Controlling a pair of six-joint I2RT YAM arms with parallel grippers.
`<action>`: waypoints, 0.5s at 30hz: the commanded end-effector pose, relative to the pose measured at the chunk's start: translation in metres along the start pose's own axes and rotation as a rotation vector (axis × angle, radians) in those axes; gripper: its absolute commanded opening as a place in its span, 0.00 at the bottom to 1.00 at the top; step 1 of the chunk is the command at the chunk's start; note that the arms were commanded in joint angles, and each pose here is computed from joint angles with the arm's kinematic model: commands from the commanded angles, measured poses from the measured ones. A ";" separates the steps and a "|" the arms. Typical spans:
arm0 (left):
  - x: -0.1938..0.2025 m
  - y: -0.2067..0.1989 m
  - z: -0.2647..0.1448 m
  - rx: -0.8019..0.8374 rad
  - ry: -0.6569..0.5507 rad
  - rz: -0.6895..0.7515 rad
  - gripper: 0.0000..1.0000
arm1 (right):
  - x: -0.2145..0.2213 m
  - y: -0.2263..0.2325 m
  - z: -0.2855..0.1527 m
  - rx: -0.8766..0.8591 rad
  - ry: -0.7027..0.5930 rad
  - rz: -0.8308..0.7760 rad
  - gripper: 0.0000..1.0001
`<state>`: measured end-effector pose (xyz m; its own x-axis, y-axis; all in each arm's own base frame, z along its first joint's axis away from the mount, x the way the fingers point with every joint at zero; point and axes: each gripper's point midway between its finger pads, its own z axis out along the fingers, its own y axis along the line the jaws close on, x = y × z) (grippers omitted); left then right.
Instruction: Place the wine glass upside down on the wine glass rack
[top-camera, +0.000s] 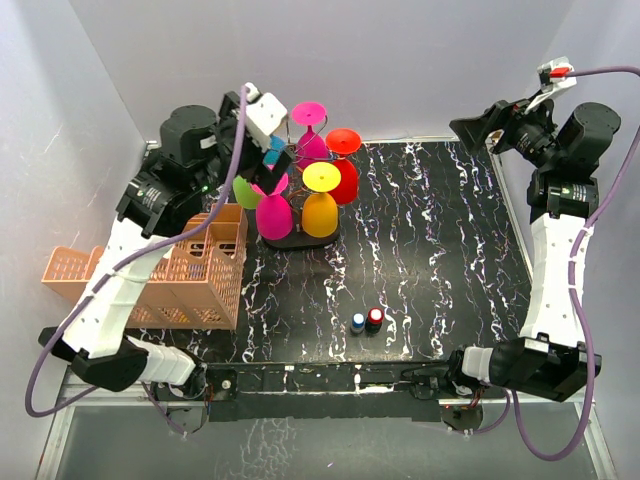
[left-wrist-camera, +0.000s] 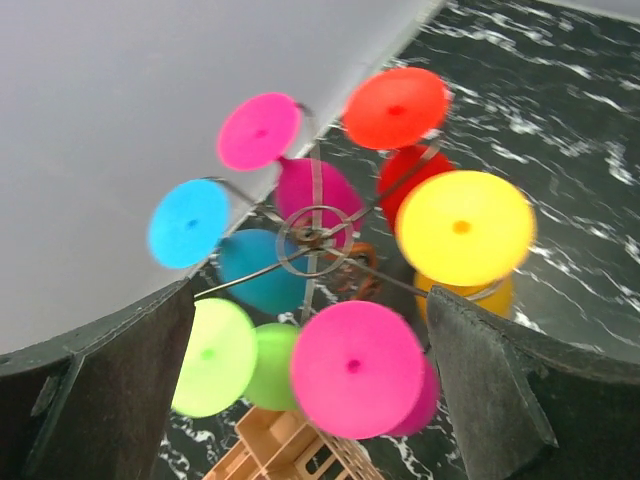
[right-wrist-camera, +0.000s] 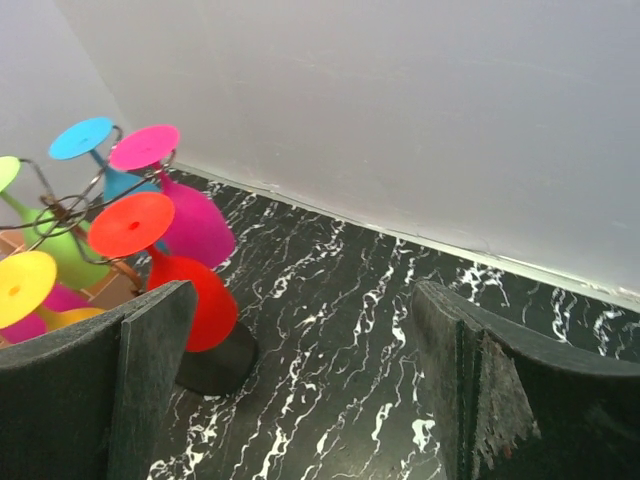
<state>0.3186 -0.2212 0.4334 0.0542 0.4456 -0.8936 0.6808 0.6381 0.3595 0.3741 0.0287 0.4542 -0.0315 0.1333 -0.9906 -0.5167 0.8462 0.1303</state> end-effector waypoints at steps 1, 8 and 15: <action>-0.018 0.055 -0.032 -0.266 -0.077 -0.099 0.97 | -0.012 -0.028 0.001 0.136 -0.015 -0.022 0.98; 0.003 0.117 -0.061 -0.560 -0.089 -0.242 0.97 | -0.002 -0.041 0.005 0.177 -0.005 0.026 0.98; 0.027 0.147 -0.097 -0.740 -0.089 -0.330 0.97 | 0.001 -0.043 0.014 0.201 0.011 0.022 0.98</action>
<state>0.3665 -0.0889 0.4631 -0.0550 0.2330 -0.9709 0.1521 0.9630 0.2225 0.4057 -0.0015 0.4294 -0.0973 0.1654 -0.9814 -0.3542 0.9158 0.1894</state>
